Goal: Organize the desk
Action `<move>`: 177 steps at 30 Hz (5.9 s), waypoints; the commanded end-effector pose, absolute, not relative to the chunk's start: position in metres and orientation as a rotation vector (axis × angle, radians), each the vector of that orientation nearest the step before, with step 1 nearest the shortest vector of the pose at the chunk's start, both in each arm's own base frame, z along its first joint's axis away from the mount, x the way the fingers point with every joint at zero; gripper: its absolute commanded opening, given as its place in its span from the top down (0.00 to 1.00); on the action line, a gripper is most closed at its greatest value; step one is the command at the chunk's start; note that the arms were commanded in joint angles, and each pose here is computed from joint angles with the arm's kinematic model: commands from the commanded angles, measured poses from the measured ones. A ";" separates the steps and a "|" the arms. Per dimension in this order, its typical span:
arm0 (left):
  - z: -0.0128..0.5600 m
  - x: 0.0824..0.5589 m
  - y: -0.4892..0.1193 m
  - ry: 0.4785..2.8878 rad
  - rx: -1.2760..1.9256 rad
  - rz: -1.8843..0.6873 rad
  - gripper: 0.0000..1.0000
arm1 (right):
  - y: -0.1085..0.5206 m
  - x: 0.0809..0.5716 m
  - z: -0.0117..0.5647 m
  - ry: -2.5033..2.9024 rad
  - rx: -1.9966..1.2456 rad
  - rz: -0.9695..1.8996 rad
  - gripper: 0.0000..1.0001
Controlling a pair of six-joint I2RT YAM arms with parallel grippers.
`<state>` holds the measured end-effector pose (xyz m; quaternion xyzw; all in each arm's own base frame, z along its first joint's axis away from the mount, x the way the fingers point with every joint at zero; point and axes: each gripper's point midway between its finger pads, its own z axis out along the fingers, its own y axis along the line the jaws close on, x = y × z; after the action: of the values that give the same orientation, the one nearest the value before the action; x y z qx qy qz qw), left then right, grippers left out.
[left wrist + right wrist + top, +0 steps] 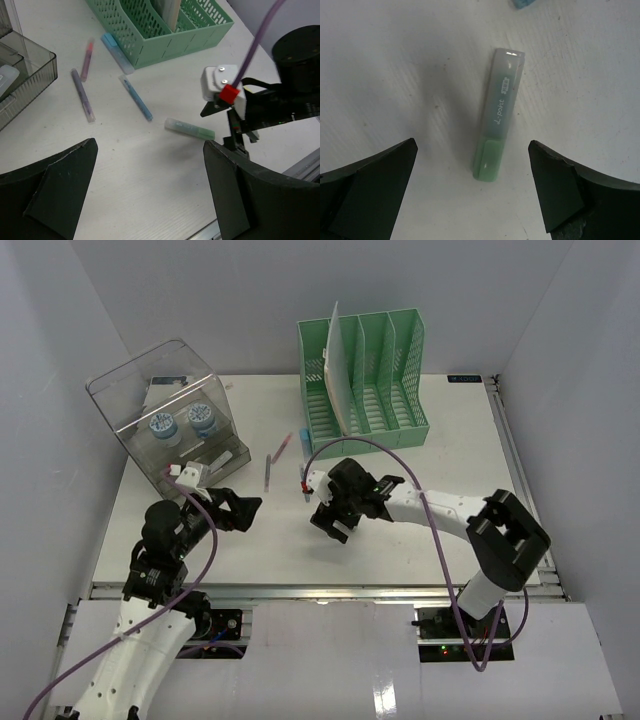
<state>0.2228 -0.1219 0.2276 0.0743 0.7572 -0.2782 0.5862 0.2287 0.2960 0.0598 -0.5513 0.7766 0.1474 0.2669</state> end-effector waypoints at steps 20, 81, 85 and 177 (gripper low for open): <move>0.277 0.207 -0.100 1.540 0.090 -0.595 0.02 | 0.297 0.251 0.033 2.162 -1.534 0.327 0.90; 0.257 0.221 -0.153 1.710 0.148 -0.910 0.20 | 0.368 0.270 0.196 1.204 -2.004 0.551 0.40; 0.211 0.254 -0.179 1.982 0.090 -0.993 0.30 | 0.285 0.267 0.195 1.479 -1.740 0.768 0.56; 0.022 0.498 -0.226 2.581 -0.017 -0.217 0.49 | 0.124 0.268 0.197 1.736 -0.968 0.890 0.50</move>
<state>0.5112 -0.2420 0.0347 -0.0158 0.9458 -0.1295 0.2974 0.2666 0.1243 0.1940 -0.3936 0.7099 0.3613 0.4588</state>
